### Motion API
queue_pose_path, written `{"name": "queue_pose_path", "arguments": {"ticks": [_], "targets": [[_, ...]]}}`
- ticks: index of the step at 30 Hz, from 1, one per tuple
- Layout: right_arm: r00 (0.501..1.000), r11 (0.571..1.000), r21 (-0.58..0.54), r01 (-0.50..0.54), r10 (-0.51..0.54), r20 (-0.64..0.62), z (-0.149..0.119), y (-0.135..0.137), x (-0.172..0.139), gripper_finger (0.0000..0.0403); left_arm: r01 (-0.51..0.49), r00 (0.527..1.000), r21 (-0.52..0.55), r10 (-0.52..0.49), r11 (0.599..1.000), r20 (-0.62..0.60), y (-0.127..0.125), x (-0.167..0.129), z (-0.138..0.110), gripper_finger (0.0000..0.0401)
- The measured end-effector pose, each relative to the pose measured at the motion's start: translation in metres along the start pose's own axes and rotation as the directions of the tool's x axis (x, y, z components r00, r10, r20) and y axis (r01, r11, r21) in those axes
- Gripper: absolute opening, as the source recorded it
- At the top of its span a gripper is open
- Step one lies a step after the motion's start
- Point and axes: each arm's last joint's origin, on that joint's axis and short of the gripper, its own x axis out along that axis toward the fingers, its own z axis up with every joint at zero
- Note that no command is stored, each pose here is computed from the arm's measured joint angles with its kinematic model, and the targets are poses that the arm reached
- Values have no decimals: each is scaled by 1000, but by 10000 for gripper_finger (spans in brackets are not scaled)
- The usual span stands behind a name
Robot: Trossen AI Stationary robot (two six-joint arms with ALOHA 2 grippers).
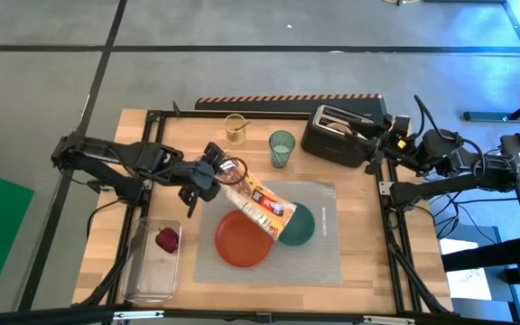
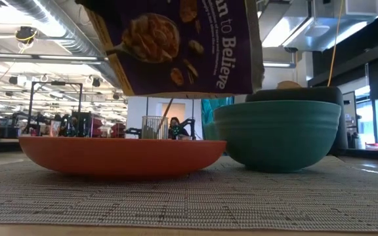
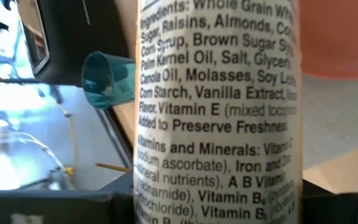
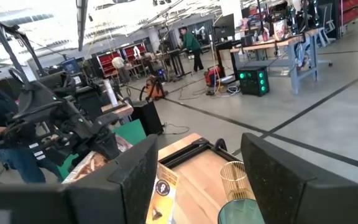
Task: Arrange a breakfast setting
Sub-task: Pour the cereal into the blue bowl from the cereal box
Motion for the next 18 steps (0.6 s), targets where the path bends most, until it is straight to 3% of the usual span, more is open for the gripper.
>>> {"name": "queue_pose_path", "arguments": {"ticks": [5, 10, 18], "targets": [[1000, 1000, -3, 2, -2, -5, -1, 0, 0, 221, -52, 999, 29, 52, 998, -9, 1, -1, 3, 144], [1000, 1000, -3, 2, -2, -5, -1, 0, 0, 221, -114, 992, 139, 121, 984, -45, 0, -2, 6, 144], [1000, 1000, -3, -15, 15, -11, -1, 0, 0, 221, -101, 990, 297, 124, 949, -61, -5, 12, 20, 144]]}}
